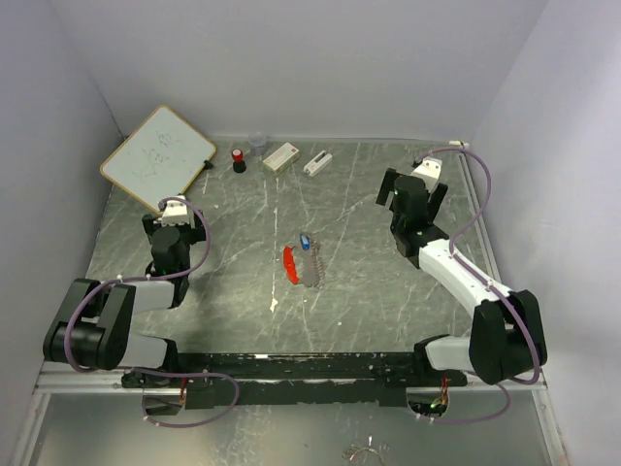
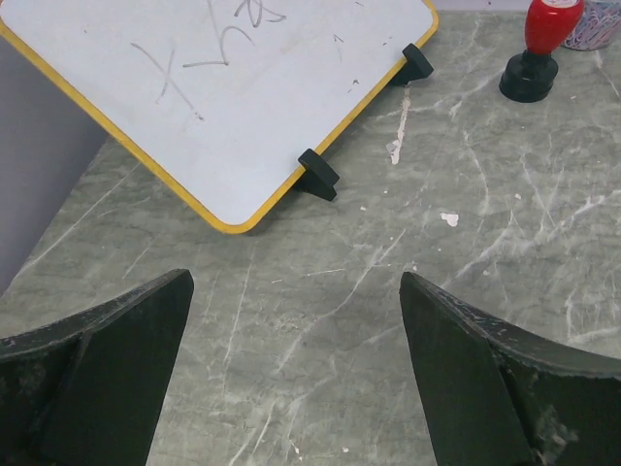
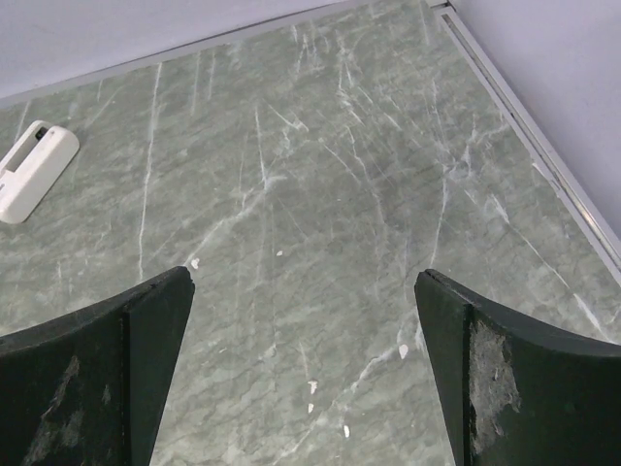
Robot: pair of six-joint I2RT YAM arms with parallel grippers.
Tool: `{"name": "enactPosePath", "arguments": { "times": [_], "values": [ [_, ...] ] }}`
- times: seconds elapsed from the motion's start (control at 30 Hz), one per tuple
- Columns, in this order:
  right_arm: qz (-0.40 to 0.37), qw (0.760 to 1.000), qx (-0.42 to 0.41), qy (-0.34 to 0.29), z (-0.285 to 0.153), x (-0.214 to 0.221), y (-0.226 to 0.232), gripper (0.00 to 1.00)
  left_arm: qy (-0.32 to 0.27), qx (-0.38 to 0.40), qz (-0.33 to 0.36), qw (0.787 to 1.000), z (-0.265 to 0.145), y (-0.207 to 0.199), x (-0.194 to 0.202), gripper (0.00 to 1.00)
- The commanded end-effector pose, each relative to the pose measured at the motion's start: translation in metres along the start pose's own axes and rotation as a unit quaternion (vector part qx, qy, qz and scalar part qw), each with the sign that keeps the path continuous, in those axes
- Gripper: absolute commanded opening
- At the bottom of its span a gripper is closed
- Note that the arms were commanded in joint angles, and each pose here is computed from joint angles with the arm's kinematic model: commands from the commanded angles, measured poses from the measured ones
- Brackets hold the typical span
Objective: Remove the keys from the keyring
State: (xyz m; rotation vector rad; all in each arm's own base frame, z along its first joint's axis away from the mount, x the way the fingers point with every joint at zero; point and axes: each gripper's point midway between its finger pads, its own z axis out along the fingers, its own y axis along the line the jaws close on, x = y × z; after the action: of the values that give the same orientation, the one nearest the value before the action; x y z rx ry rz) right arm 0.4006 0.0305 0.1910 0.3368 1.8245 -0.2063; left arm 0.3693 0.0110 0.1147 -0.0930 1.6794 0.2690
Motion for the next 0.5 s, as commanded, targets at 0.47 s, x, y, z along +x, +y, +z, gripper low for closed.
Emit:
{"name": "enactPosePath", "arguments": {
  "times": [0.47],
  "values": [
    [0.004,1.0,0.0,0.012,0.0045,-0.0011,0.0033,1.0,-0.009,-0.007,0.008,1.0,-0.0008,0.0032,-0.0093,1.0]
  ]
}}
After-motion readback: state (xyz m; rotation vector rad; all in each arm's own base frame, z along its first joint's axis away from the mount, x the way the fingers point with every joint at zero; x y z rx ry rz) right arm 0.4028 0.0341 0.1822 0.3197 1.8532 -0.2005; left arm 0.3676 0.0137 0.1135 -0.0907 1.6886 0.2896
